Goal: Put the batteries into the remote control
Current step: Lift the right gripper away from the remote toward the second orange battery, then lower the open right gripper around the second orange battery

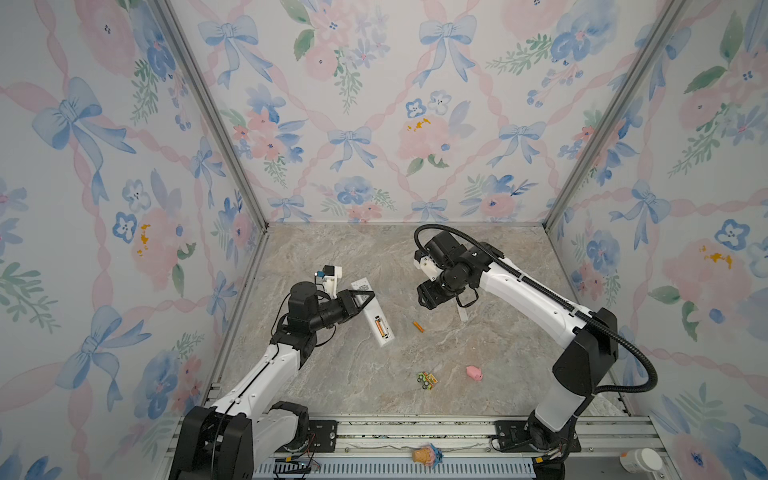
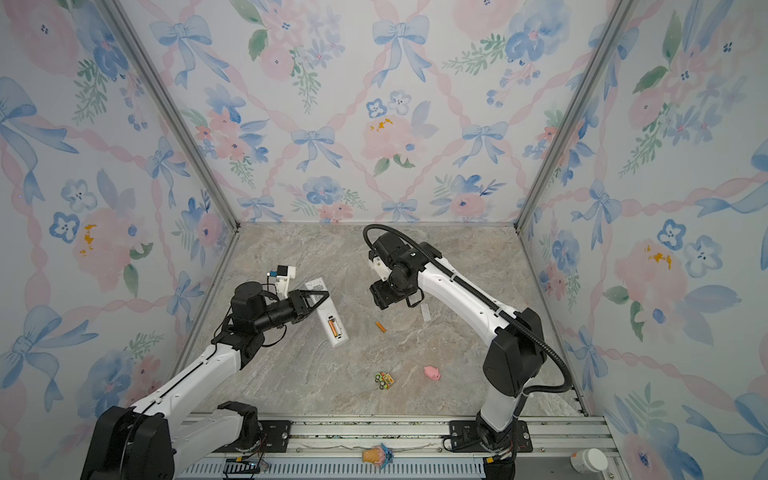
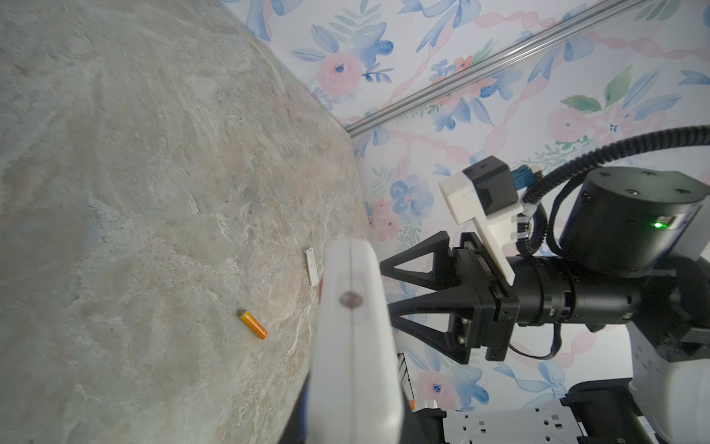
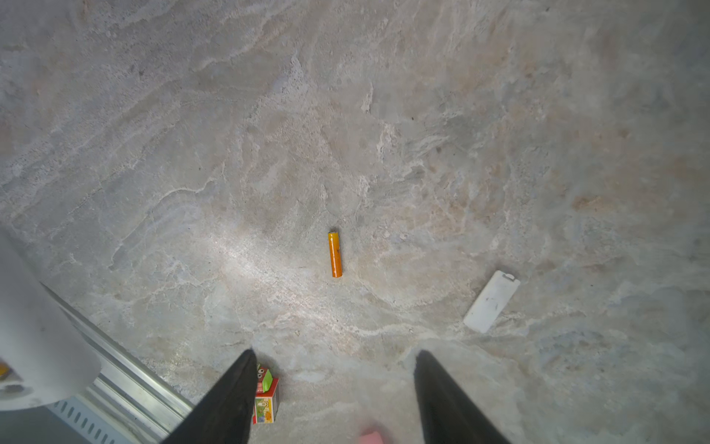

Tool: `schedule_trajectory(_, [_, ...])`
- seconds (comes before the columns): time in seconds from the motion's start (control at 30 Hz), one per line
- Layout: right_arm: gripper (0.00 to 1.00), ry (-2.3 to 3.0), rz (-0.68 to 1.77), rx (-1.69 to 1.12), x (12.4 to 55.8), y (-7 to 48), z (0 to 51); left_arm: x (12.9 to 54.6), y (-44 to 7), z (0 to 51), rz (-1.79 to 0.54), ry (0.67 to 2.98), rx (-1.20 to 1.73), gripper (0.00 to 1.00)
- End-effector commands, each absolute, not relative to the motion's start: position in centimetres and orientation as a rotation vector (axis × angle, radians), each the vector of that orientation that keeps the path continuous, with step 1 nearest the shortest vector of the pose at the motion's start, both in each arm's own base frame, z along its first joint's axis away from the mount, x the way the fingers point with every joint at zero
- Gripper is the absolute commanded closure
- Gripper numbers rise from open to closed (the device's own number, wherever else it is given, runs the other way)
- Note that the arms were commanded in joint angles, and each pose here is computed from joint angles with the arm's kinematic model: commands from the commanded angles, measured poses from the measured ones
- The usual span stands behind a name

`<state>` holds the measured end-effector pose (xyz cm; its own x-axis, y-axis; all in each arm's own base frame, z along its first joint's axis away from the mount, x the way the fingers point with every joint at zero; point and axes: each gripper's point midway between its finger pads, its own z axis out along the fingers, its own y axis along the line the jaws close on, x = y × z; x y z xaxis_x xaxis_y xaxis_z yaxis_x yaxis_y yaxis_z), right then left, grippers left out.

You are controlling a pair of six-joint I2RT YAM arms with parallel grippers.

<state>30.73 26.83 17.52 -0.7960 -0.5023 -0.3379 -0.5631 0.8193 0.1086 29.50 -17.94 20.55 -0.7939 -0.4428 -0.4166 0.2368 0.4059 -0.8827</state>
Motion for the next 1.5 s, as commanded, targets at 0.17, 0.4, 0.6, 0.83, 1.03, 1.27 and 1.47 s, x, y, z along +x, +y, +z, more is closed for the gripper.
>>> schedule_trajectory(0.17, [0.36,2.837,0.303,-0.811,30.1,27.3,13.2,29.6,-17.5,20.9,-1.398,2.025,-0.156,1.00])
schedule_trajectory(0.4, [0.38,2.870,0.301,-0.896,29.8,28.2,9.8,29.5,-17.4,20.6,-1.396,2.034,-0.165,1.00])
schedule_trajectory(0.6, [0.40,2.860,0.287,-0.987,29.8,29.2,7.7,29.6,-17.3,20.3,-1.393,2.039,-0.175,1.00])
schedule_trajectory(0.83, [0.43,2.822,0.269,-1.062,29.8,29.9,5.8,29.7,-17.2,20.4,-1.393,2.036,-0.184,1.00])
schedule_trajectory(1.03, [0.45,2.814,0.267,-1.102,29.7,30.1,4.5,29.7,-17.1,20.4,-1.395,2.035,-0.189,1.00])
schedule_trajectory(1.27, [0.49,2.823,0.278,-1.113,29.8,30.3,3.4,29.6,-17.0,20.4,-1.397,2.034,-0.193,1.00])
schedule_trajectory(1.47, [0.51,2.831,0.273,-1.146,29.6,30.4,2.6,29.5,-17.0,20.5,-1.402,2.030,-0.194,1.00])
